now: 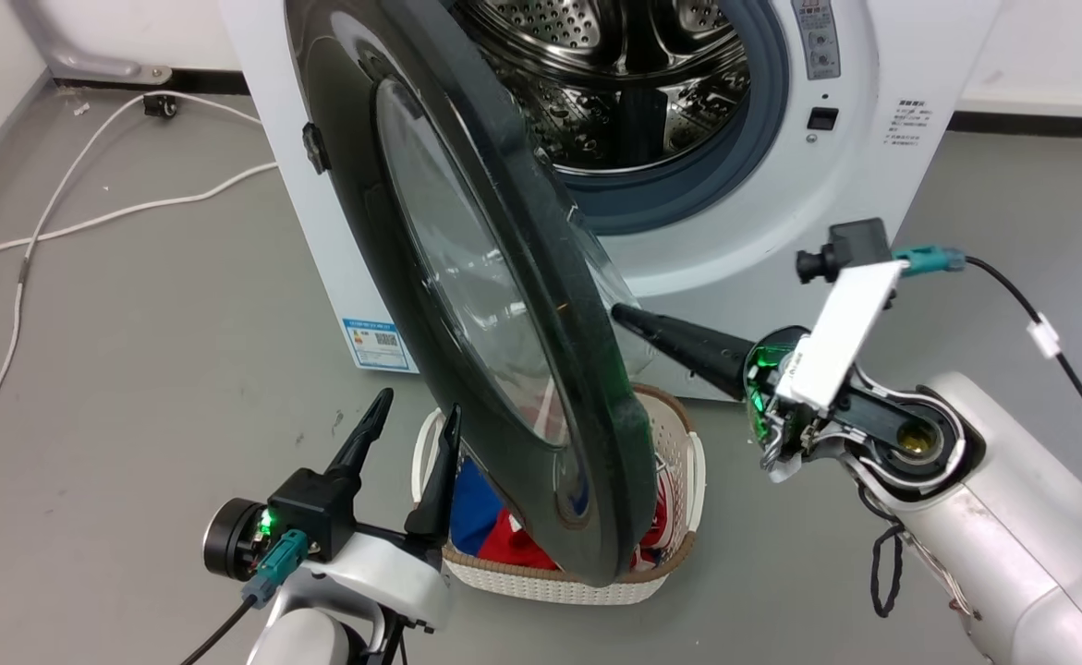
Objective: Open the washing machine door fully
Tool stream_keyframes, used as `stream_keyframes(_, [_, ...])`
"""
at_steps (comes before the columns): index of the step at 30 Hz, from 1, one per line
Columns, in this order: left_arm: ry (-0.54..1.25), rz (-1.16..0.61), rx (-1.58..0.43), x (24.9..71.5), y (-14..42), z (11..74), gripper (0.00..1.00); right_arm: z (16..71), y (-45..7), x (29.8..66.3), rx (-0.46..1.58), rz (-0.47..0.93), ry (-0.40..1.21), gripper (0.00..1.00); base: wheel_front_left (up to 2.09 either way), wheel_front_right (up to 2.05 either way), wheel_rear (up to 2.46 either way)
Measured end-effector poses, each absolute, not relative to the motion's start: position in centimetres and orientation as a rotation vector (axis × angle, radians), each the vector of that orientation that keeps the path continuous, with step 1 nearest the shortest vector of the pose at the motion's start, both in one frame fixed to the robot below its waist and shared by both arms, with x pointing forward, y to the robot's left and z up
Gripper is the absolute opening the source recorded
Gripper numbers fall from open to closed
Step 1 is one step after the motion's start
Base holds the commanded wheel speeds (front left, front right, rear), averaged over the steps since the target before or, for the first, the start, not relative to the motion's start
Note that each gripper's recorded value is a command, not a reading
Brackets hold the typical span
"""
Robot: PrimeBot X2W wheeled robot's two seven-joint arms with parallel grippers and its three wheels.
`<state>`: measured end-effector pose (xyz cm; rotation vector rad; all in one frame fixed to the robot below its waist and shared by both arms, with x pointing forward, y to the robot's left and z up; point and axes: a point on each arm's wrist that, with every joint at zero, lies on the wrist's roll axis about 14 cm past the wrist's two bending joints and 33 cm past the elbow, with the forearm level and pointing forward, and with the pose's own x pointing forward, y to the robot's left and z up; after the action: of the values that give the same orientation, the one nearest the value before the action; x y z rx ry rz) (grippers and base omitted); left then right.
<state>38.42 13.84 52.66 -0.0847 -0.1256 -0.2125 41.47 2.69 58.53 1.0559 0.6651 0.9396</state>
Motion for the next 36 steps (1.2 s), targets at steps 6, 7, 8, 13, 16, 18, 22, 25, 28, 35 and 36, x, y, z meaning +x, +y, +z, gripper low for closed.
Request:
stream_keyframes(6, [-0.123, -0.214, -0.089, 38.1, 13.7, 52.6, 1.0, 60.1, -2.0, 43.6, 1.12, 0.772, 0.429, 0.0, 0.0, 0.0, 0.0])
stream_keyframes(7, [-0.125, -0.216, -0.09, 38.1, 13.6, 52.6, 1.0, 60.2, -3.1, 43.8, 1.134, 0.739, 0.387, 0.0, 0.0, 0.0, 0.0])
stream_keyframes(8, [-0.127, -0.219, -0.09, 38.1, 13.5, 52.7, 1.0, 60.3, -4.3, 44.0, 1.147, 0.704, 0.347, 0.0, 0.0, 0.0, 0.0])
stream_keyframes(13, [-0.134, -0.225, -0.094, 38.4, 13.2, 52.9, 1.0, 59.1, -10.5, 43.5, 1.166, 0.51, 0.187, 0.0, 0.0, 0.0, 0.0])
stream_keyframes(16, [-0.134, -0.227, -0.1, 38.4, 13.1, 52.9, 1.0, 57.2, -14.4, 42.3, 1.137, 0.374, 0.116, 0.46, 0.0, 0.0, 0.0])
stream_keyframes(18, [-0.136, -0.227, -0.102, 38.4, 13.0, 52.9, 1.0, 55.9, -16.7, 41.3, 1.119, 0.289, 0.081, 1.0, 0.0, 0.0, 0.0])
stream_keyframes(22, [-0.122, -0.214, -0.107, 38.3, 13.2, 52.4, 1.0, 53.7, -19.1, 39.4, 1.048, 0.184, 0.041, 1.0, 0.0, 0.0, 0.0])
stream_keyframes(25, [-0.115, -0.207, -0.109, 38.2, 13.3, 52.2, 1.0, 53.1, -21.0, 38.7, 0.913, 0.141, 0.005, 1.0, 0.0, 0.0, 0.0])
stream_keyframes(28, [-0.113, -0.202, -0.112, 38.2, 13.3, 52.1, 1.0, 53.7, -23.2, 38.7, 0.638, 0.126, -0.051, 1.0, 0.0, 0.0, 0.0])
stream_keyframes(35, [-0.115, -0.189, -0.094, 38.0, 14.0, 52.1, 1.0, 56.9, -23.5, 38.1, 0.213, 0.095, -0.228, 1.0, 0.0, 0.0, 0.0])
stream_keyframes(36, [-0.115, -0.188, -0.09, 38.0, 14.1, 52.1, 1.0, 57.6, -23.2, 37.9, 0.168, 0.093, -0.248, 1.0, 0.0, 0.0, 0.0])
